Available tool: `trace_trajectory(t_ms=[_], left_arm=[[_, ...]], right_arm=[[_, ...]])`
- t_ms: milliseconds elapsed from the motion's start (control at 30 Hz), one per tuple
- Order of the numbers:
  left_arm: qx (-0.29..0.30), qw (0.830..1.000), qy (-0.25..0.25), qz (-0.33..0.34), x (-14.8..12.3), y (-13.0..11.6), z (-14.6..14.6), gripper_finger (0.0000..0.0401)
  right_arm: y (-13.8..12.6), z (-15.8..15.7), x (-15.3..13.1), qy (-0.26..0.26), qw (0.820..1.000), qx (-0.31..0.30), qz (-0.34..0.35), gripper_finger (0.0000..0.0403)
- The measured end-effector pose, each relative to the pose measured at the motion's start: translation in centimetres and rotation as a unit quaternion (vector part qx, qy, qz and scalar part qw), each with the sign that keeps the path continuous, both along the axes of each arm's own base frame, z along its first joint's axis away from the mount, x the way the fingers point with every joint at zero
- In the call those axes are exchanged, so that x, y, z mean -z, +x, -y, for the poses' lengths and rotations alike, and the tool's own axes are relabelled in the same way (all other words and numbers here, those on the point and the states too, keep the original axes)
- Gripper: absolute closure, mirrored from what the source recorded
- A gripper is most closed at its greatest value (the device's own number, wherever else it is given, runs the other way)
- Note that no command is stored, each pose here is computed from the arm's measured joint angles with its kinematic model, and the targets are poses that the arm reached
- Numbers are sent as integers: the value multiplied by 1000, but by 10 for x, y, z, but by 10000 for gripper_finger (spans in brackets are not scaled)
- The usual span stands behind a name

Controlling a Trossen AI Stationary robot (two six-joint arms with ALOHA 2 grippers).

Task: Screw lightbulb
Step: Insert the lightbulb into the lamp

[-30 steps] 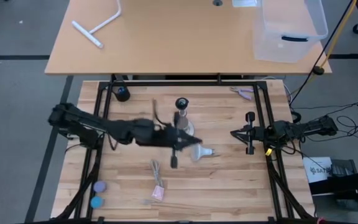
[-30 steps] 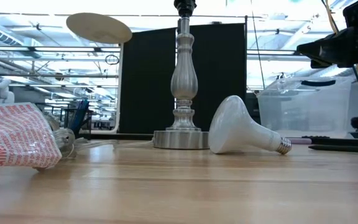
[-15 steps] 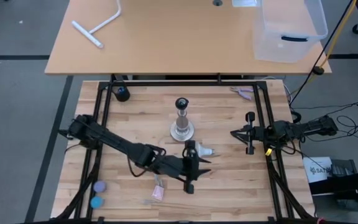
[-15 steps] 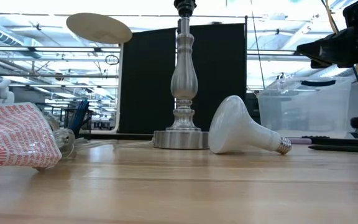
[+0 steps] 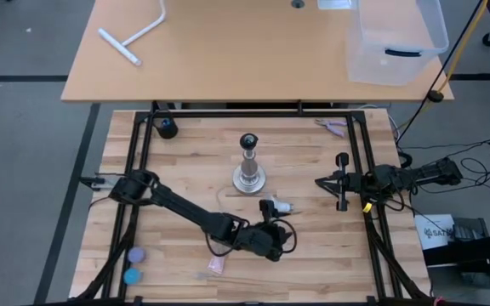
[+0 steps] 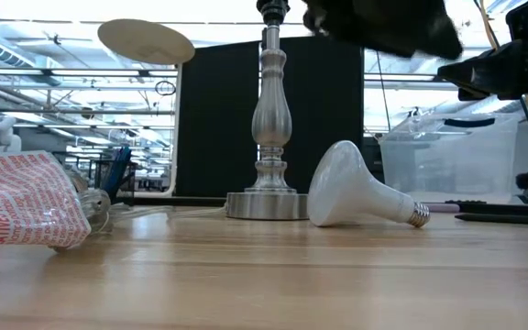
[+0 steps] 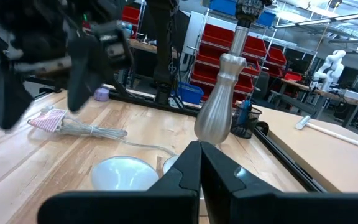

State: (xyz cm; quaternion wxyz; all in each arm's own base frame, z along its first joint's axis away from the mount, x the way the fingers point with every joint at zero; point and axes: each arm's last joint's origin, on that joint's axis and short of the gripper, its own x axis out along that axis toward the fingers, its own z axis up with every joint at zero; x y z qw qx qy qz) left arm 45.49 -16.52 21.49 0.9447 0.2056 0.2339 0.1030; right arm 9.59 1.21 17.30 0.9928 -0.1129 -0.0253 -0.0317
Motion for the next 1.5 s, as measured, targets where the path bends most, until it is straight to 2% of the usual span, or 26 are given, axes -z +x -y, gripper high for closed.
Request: trace_trajectory(t_ms=[233, 500, 733, 800, 867, 933, 1000, 1133, 1300, 1500], left_arm=[[-18, 999, 8, -30, 20, 10, -20, 94], [-44, 997, -25, -53, 24, 14, -46, 94], [-40, 997, -32, -55, 24, 14, -49, 94], [-33, 996, -32, -71, 26, 13, -49, 94], [-36, 995, -39, -85, 29, 11, -49, 97], [-45, 993, -42, -102, 32, 9, -51, 107], [-55, 990, -46, -119, 35, 7, -55, 119], [-61, 988, -63, -131, 37, 6, -61, 141], [-64, 986, -66, -138, 38, 5, -62, 151], [-62, 984, -89, -138, 37, 5, -61, 151]], right_arm=[[0, 0, 0, 0, 1000, 0, 0, 403], [0, 0, 0, 0, 1000, 0, 0, 403], [0, 0, 0, 3, 1000, 0, 0, 403], [0, 0, 0, 39, 999, -3, 3, 403], [0, 0, -2, 98, 995, -5, 22, 403], [-1, 1, -10, 163, 985, -6, 63, 403], [-2, 2, -16, 199, 977, -7, 76, 403], [1, 0, -17, 213, 976, -35, 41, 403], [6, -1, -30, 218, 975, -35, 28, 403], [17, -3, -60, 189, 981, -43, 10, 403]])
